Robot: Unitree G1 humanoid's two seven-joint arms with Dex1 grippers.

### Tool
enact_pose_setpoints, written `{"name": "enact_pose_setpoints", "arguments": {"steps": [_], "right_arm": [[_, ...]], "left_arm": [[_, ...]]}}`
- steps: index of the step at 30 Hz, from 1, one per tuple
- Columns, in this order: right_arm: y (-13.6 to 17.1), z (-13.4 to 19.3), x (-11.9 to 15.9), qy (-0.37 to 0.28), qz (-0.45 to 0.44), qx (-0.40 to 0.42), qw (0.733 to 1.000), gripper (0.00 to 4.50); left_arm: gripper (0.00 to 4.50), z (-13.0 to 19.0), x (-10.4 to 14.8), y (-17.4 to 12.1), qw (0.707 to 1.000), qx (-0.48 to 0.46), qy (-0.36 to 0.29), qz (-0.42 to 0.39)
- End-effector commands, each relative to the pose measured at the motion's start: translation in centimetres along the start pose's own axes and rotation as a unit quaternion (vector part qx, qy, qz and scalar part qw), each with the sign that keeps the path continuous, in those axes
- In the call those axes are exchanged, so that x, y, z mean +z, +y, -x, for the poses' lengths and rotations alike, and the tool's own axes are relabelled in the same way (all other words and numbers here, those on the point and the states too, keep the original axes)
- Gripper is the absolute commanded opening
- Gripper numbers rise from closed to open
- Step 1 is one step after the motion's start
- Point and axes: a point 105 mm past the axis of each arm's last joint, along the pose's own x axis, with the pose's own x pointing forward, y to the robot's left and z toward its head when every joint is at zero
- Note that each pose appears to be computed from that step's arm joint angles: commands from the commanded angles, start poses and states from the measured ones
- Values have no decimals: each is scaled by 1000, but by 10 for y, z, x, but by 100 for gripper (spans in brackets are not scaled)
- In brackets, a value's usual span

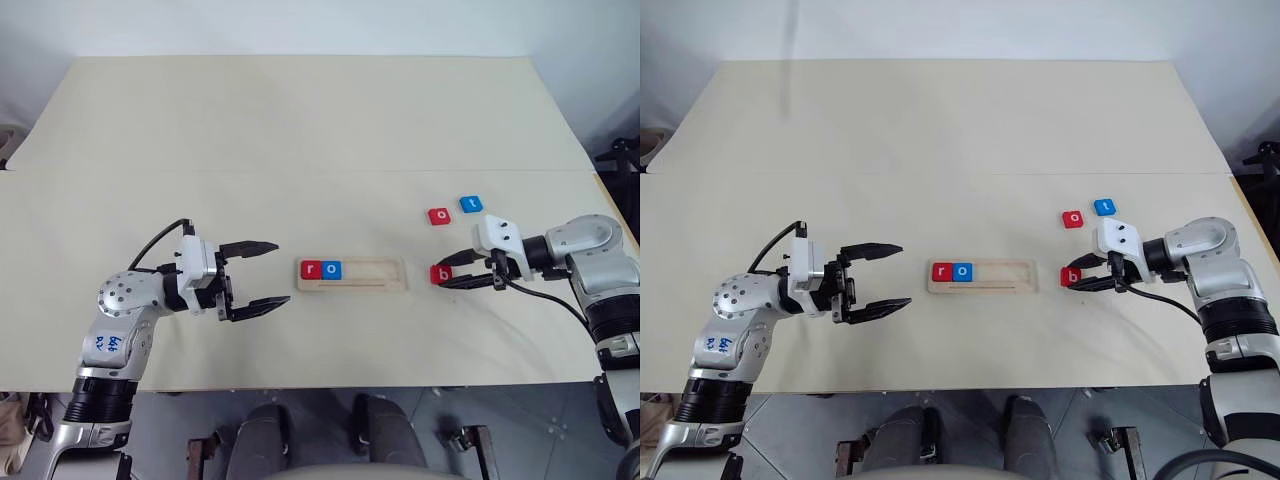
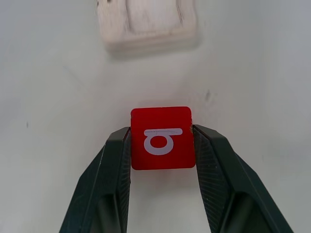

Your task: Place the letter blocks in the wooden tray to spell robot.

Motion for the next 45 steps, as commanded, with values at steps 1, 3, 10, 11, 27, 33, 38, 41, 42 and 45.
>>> {"name": "enact_pose_setpoints", "arguments": {"steps": [1, 3, 10, 11, 27, 33, 38, 41, 42, 45], "right_arm": [[-2, 1, 44, -57, 31, 13, 998, 146], [3, -7, 68, -79, 25, 31, 996, 146], [8, -53, 114, -87, 5, 45, 995, 146], [7, -59, 115, -84, 3, 44, 995, 146], [11, -85, 102, -47, 11, 48, 998, 146], [12, -89, 101, -48, 8, 51, 997, 219], [9, -87, 100, -47, 8, 42, 998, 383], [9, -83, 103, -56, 6, 45, 997, 446], [10, -80, 103, -59, 6, 44, 997, 446], [13, -72, 101, -62, 5, 43, 997, 446]], "left_arm": [[450, 2, 8, 1, 1000, -8, -1, -22], [450, 4, 6, 2, 1000, -9, 4, -23], [450, 3, 2, 2, 1000, -5, 4, -18], [450, 2, 2, 1, 1000, -5, 3, -17], [450, -1, 4, -1, 1000, 6, -1, -19], [450, -2, 5, 0, 1000, 8, -3, -21], [450, -2, 6, 1, 1000, 9, -4, -21], [450, -2, 6, 1, 1000, 9, -5, -21], [450, -3, 6, 1, 1000, 9, -5, -21], [450, -3, 7, 2, 1000, 9, -7, -22]]}}
